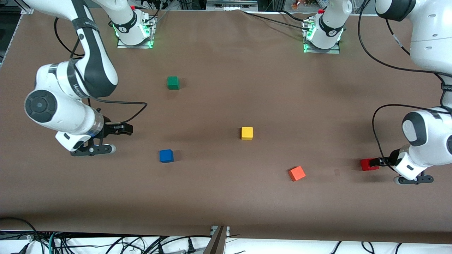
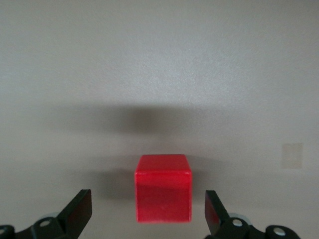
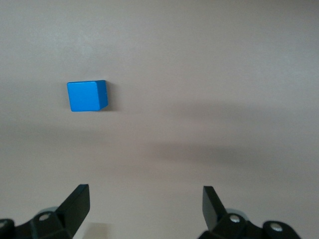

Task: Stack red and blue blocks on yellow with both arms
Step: 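Lower the left gripper onto the red cube while the right gripper reaches the blue cube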

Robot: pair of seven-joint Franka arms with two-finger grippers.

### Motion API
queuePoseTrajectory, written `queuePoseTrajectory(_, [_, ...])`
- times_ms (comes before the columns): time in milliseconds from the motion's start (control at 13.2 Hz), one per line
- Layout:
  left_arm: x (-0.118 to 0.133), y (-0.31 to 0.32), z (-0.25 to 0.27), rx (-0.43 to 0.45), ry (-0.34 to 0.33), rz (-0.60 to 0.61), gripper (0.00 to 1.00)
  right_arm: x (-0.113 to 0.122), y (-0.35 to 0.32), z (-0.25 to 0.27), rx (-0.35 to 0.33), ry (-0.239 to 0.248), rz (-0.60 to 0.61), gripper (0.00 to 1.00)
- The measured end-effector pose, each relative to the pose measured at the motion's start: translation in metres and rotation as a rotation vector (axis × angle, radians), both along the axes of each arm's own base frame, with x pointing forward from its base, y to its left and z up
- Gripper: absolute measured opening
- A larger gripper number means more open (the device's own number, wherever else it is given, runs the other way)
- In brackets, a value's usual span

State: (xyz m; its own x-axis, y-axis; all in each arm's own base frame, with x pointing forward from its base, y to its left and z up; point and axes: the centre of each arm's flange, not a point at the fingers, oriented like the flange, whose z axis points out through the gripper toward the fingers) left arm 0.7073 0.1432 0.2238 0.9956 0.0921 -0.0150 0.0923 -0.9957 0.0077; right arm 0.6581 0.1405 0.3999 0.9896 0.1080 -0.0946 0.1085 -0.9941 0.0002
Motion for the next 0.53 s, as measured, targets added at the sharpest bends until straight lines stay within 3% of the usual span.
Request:
queuePoseTrajectory(379, [-0.004,-0.006,-0.024,-0.017,0.007,0.003,1.00,0.012,0.026,-0.055,0.001,-0.023,0.033,1.00])
queuePoseTrajectory(531, [-0.004,-0.007,-0.025,-0.018,0.007,0.002,0.81,0.015,0.046,-0.074,0.007,-0.056,0.057,1.00])
